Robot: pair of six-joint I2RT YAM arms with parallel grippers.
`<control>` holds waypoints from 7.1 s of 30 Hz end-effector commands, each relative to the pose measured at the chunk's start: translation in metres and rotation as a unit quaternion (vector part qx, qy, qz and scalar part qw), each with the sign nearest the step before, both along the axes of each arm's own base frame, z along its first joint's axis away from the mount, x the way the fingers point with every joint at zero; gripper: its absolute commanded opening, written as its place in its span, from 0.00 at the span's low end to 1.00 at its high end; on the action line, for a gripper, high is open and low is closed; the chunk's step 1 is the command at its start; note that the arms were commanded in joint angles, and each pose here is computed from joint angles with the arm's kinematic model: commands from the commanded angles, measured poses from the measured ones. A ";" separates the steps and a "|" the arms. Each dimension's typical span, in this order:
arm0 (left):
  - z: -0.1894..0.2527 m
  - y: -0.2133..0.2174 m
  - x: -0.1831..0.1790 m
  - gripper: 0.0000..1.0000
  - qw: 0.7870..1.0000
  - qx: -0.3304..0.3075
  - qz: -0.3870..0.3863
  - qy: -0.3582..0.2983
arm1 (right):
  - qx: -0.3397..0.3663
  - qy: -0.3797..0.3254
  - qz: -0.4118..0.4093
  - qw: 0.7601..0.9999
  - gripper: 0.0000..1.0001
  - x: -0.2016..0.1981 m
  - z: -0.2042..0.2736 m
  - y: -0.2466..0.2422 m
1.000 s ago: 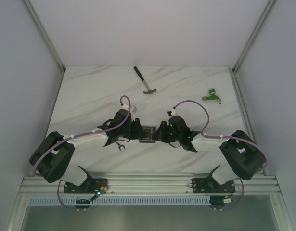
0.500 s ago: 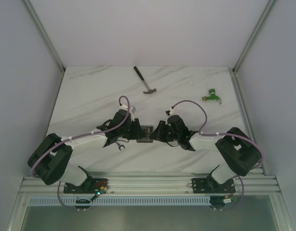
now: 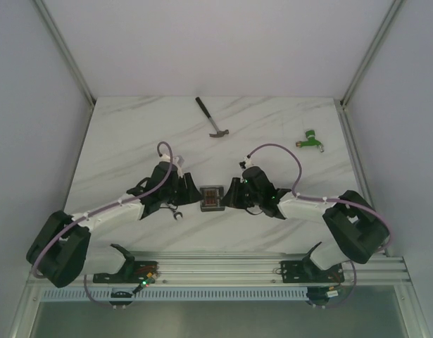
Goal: Snap on the fuse box
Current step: Close the fuse box cover on the fuse box base, then adjust the fuse box base at the center of the board.
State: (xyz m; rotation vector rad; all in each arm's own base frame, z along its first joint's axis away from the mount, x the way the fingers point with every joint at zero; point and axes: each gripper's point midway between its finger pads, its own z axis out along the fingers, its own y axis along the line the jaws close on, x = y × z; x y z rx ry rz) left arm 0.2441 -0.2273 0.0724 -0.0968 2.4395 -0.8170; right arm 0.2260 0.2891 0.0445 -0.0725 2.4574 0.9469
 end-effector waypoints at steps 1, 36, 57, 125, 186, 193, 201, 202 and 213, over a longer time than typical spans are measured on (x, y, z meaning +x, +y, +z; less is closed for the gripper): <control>-0.019 -0.005 -0.016 0.56 0.999 -0.007 -0.022 0.048 | -0.021 0.000 0.013 1.000 0.33 -0.002 0.005 -0.001; -0.029 -0.013 -0.024 0.57 0.996 -0.033 -0.029 0.073 | -0.150 -0.039 0.009 0.988 0.58 0.011 0.026 -0.004; -0.021 0.008 -0.009 0.59 0.999 0.006 0.001 0.045 | -0.272 -0.037 -0.005 0.962 0.62 0.046 -0.004 -0.024; -0.025 -0.010 -0.017 0.52 0.998 -0.008 -0.017 0.063 | -0.215 -0.044 0.013 0.975 0.63 0.033 -0.001 -0.010; -0.076 0.019 -0.049 0.40 0.990 0.026 0.003 0.136 | -0.118 0.083 0.043 0.989 0.22 -0.028 -0.055 -0.020; -0.011 0.000 -0.004 0.52 0.998 -0.032 -0.006 0.053 | -0.044 -0.025 0.042 0.998 0.35 0.016 0.022 0.006; 0.007 0.007 0.031 0.57 0.999 -0.029 0.012 0.016 | 0.021 -0.067 0.034 0.997 0.44 0.051 0.057 0.012; 0.006 0.007 0.035 0.56 0.999 -0.027 0.014 0.014 | 0.021 -0.063 0.034 0.997 0.43 0.054 0.055 0.013; -0.021 0.000 0.043 0.51 0.999 -0.025 0.004 0.046 | 0.023 -0.039 0.050 0.998 0.43 0.070 0.027 0.028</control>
